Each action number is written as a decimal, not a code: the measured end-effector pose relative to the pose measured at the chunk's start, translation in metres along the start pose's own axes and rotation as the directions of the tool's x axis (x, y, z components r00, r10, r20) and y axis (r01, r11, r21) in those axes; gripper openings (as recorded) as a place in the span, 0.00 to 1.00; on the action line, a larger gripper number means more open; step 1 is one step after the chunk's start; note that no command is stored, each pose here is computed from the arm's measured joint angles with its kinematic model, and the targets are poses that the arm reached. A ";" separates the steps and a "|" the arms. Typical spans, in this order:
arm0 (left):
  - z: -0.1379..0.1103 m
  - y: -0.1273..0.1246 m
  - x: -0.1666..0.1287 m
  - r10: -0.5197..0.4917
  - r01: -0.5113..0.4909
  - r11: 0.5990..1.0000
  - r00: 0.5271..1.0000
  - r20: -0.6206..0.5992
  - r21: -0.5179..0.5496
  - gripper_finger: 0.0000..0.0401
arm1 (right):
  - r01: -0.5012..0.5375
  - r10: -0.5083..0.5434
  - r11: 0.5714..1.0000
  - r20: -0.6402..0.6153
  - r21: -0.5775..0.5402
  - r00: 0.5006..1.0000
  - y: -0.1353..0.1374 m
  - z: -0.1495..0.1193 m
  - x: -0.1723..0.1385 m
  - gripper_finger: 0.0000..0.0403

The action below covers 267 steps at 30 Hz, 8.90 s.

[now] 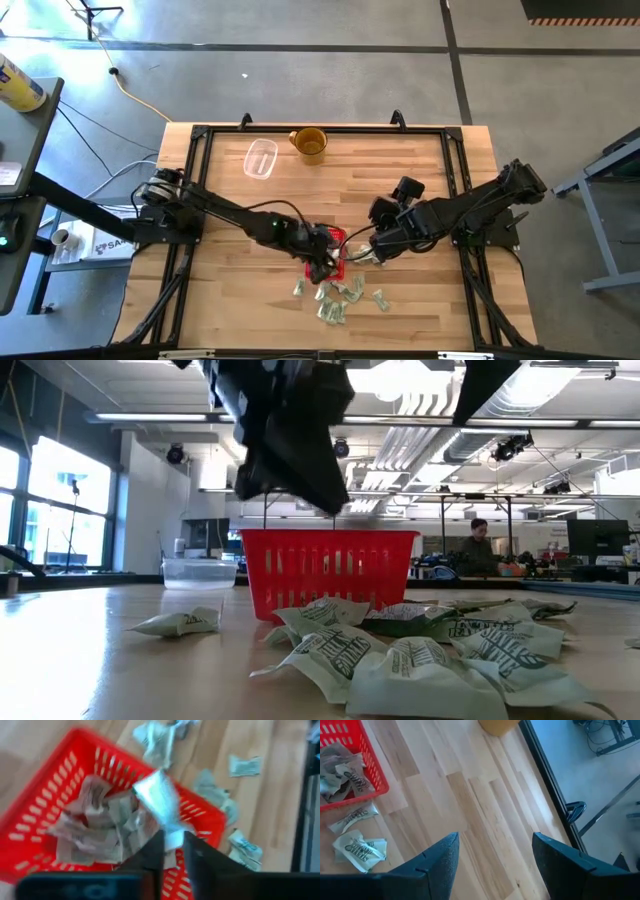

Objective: Pick and place Stevia / Truvia into bins
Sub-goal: Put the white stevia packet into the red basket, then put the green stevia packet into the red basket, then put the white stevia packet into the red basket

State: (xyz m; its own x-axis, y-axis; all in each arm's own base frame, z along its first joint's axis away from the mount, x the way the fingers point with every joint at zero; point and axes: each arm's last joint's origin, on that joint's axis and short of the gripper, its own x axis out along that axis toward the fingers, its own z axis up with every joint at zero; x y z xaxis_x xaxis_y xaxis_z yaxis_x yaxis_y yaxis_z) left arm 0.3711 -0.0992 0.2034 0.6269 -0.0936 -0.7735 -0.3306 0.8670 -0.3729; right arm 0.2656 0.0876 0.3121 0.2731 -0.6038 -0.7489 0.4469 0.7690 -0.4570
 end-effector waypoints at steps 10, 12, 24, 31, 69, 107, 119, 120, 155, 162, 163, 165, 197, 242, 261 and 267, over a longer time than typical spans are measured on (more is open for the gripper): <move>-0.033 -0.003 -0.023 0.101 -0.128 0.988 0.960 -0.259 -0.089 0.58 | -0.007 0.007 1.000 -0.014 -0.005 1.000 0.000 -0.001 0.000 0.60; -0.047 -0.009 -0.027 0.131 -0.160 0.984 0.944 -0.304 -0.072 0.59 | -0.001 0.001 1.000 -0.010 -0.007 1.000 0.000 -0.001 0.000 0.60; -0.088 -0.041 -0.028 0.189 -0.222 0.966 0.956 -0.226 -0.131 0.60 | 0.021 -0.021 0.998 -0.008 -0.062 1.000 -0.003 0.001 0.003 0.60; -0.092 -0.049 -0.001 0.113 -0.158 0.961 0.974 -0.197 -0.227 0.60 | 0.043 -0.044 0.994 -0.008 -0.098 0.999 -0.006 0.002 0.004 0.60; -0.093 -0.057 0.009 0.359 -0.456 0.859 0.861 -0.361 -0.234 0.60 | 0.156 -0.171 0.971 -0.071 -0.180 0.983 -0.028 0.006 0.019 0.60; -0.013 -0.014 -0.034 0.460 -0.462 0.886 0.868 -0.188 0.037 0.05 | 0.185 -0.198 0.974 -0.090 -0.129 0.976 -0.040 0.014 0.031 0.60; 0.020 -0.010 0.004 0.189 -0.180 0.981 0.972 -0.137 0.079 0.18 | -0.358 0.340 0.922 -0.134 -0.150 0.931 -0.011 0.029 0.038 0.60; 0.019 -0.009 0.004 0.194 -0.183 0.979 0.970 -0.148 0.088 0.20 | -0.366 0.345 0.918 -0.151 -0.151 0.926 -0.009 0.026 0.041 0.60; -0.064 0.015 -0.079 0.072 -0.064 0.994 0.993 0.088 -0.094 0.49 | -0.524 0.525 0.851 0.007 -0.041 0.851 0.082 -0.126 0.109 0.60; -0.080 0.037 -0.096 0.167 -0.166 0.981 0.986 0.002 -0.103 0.49 | -0.590 0.589 0.807 -0.123 0.027 0.799 0.088 -0.124 0.130 0.53; -0.083 0.041 -0.098 0.195 -0.196 0.976 0.981 -0.020 -0.100 0.49 | -0.588 0.588 0.808 -0.131 0.044 0.798 0.089 -0.124 0.132 0.50; -0.087 0.046 -0.101 0.236 -0.240 0.967 0.970 -0.055 -0.090 0.49 | -0.584 0.590 0.807 -0.132 0.090 0.796 0.088 -0.123 0.133 0.41; -0.135 0.105 -0.107 -0.002 0.095 0.947 0.957 0.290 -0.308 0.49 | -0.812 0.772 0.543 0.252 0.215 0.583 0.047 0.050 0.113 0.16; -0.137 0.104 -0.107 -0.056 0.116 0.960 0.971 0.231 -0.256 0.49 | -0.573 0.521 0.799 -0.267 -0.182 0.811 0.101 -0.053 0.129 0.47; -0.138 0.104 -0.107 -0.051 0.105 0.966 0.973 0.226 -0.237 0.49 | -0.529 0.512 0.848 -0.274 0.013 0.814 0.093 -0.049 0.138 0.01; -0.138 0.104 -0.106 -0.064 0.114 0.965 0.975 0.212 -0.235 0.49 | -0.522 0.521 0.850 -0.266 0.074 0.811 0.095 -0.039 0.126 0.00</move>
State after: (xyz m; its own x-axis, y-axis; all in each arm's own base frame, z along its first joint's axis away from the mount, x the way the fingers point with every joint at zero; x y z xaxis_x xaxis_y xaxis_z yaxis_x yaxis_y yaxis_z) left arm 0.1726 -0.0669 0.1762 0.7822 -0.0429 -0.6216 -0.4130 0.7114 -0.5687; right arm 0.3096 0.0926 0.1558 0.2274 -0.0329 -0.9732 0.2999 0.9532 0.0379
